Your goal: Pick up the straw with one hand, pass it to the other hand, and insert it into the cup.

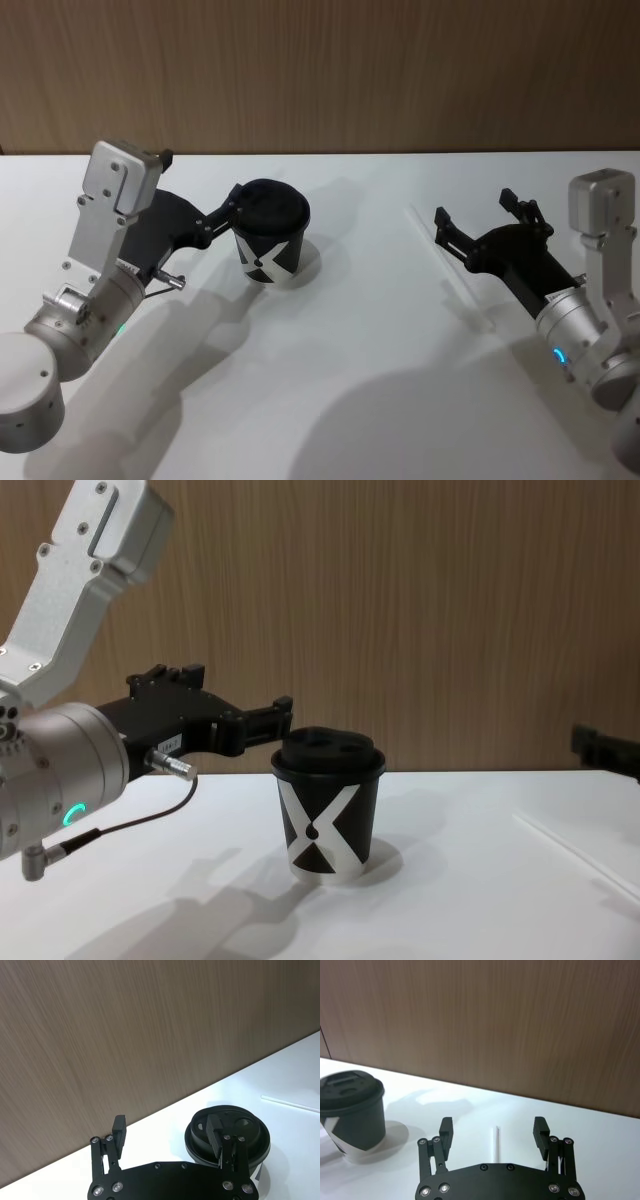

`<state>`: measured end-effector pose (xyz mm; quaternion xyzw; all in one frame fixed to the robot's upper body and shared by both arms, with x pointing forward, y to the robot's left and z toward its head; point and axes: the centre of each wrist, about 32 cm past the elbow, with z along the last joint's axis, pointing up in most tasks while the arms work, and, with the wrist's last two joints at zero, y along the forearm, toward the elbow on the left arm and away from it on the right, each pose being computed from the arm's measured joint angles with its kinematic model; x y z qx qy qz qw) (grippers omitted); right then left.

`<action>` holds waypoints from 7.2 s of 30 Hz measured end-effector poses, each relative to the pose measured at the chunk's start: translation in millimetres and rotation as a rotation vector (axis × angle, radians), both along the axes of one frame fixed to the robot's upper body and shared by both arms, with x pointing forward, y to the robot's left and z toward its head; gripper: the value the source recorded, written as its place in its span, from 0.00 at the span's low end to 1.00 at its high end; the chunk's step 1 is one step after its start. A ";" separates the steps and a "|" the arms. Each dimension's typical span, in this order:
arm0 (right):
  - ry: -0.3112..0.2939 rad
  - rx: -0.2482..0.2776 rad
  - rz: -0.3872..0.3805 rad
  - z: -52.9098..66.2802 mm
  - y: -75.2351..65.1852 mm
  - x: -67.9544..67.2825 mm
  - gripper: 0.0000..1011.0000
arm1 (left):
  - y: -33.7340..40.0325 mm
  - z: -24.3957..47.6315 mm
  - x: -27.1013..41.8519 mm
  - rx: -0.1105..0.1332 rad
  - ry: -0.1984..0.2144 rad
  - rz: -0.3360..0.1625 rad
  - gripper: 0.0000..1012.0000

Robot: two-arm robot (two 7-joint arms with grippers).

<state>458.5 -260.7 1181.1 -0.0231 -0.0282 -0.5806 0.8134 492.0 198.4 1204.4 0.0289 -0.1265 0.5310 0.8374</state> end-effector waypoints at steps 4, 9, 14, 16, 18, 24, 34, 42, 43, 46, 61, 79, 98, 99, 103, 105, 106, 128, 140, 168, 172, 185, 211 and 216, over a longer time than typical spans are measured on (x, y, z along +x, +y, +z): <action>0.026 -0.022 -0.008 -0.4 -10.0 3.4 0.99 | 0.0 0.0 0.0 0.000 0.000 0.000 0.99; 0.063 -0.036 -0.019 -2.7 -17.6 4.7 0.99 | 0.0 0.0 0.0 0.000 0.000 0.000 0.99; 0.117 -0.041 -0.033 -7.1 -22.1 2.4 0.99 | 0.0 0.0 0.0 0.000 0.000 0.000 0.99; 0.133 -0.041 -0.036 -8.3 -22.8 1.4 0.99 | 0.0 0.0 0.0 0.000 0.000 0.000 0.99; 0.159 -0.041 -0.039 -9.5 -23.4 -0.2 0.99 | 0.0 0.0 0.0 0.000 0.000 0.000 0.99; 0.218 -0.042 -0.043 -8.5 -23.3 -4.1 0.99 | 0.0 0.0 0.0 0.000 0.000 0.000 0.99; 0.291 -0.067 -0.042 -1.6 -24.5 -6.3 0.99 | 0.0 0.0 0.0 0.000 0.000 0.000 0.99; 0.333 -0.097 -0.031 4.5 -28.2 -3.1 0.99 | 0.0 0.0 0.0 0.000 0.000 0.000 0.99; 0.340 -0.102 -0.026 5.6 -28.6 -2.3 0.99 | 0.0 0.0 0.0 0.000 0.000 0.000 0.99; 0.350 -0.109 -0.020 6.7 -29.0 -1.2 0.99 | 0.0 0.0 0.0 0.000 0.000 0.000 0.99; 0.410 -0.141 0.019 8.2 -28.4 5.6 0.99 | 0.0 0.0 0.0 0.000 0.000 0.000 0.99; 0.420 -0.169 0.024 7.6 -26.3 7.1 0.92 | 0.0 0.0 0.0 0.000 0.000 0.000 0.99; 0.427 -0.211 0.029 3.9 -22.9 4.6 0.36 | 0.0 0.0 0.0 0.000 0.000 0.000 0.99; 0.428 -0.215 0.029 3.6 -22.9 4.5 0.32 | 0.0 0.0 0.0 0.000 0.000 0.000 0.99; 0.430 -0.225 0.031 3.0 -22.6 4.3 0.25 | 0.0 0.0 0.0 0.000 0.000 0.000 0.99; 0.430 -0.228 0.032 2.7 -22.5 4.3 0.22 | 0.0 0.0 0.0 0.000 0.000 0.000 0.99; 0.431 -0.232 0.033 2.4 -22.5 4.4 0.20 | 0.0 0.0 0.0 0.000 0.000 0.000 0.99; 0.436 -0.257 0.041 -1.8 -23.0 5.0 0.04 | 0.0 0.0 0.0 0.000 0.000 0.000 0.99; 0.407 -0.232 0.027 -0.5 -24.8 5.7 0.01 | 0.0 0.0 0.0 0.000 0.000 0.000 0.99; 0.103 0.066 0.141 45.3 -10.1 18.7 0.00 | 0.0 0.0 0.0 0.000 0.000 0.000 0.99; 0.060 0.102 0.191 49.0 -4.4 22.0 0.00 | 0.0 0.0 0.0 0.000 0.000 0.000 0.99; -0.071 0.190 0.377 56.4 21.0 28.2 0.00 | 0.0 0.0 0.0 0.000 0.000 0.000 0.99; -0.162 0.216 0.530 63.0 50.6 25.7 0.00 | 0.0 0.0 0.0 0.000 0.000 0.000 0.99; -0.164 0.215 0.537 63.1 51.9 25.6 0.00 | 0.6 1.3 0.1 -0.006 -0.003 -0.005 0.99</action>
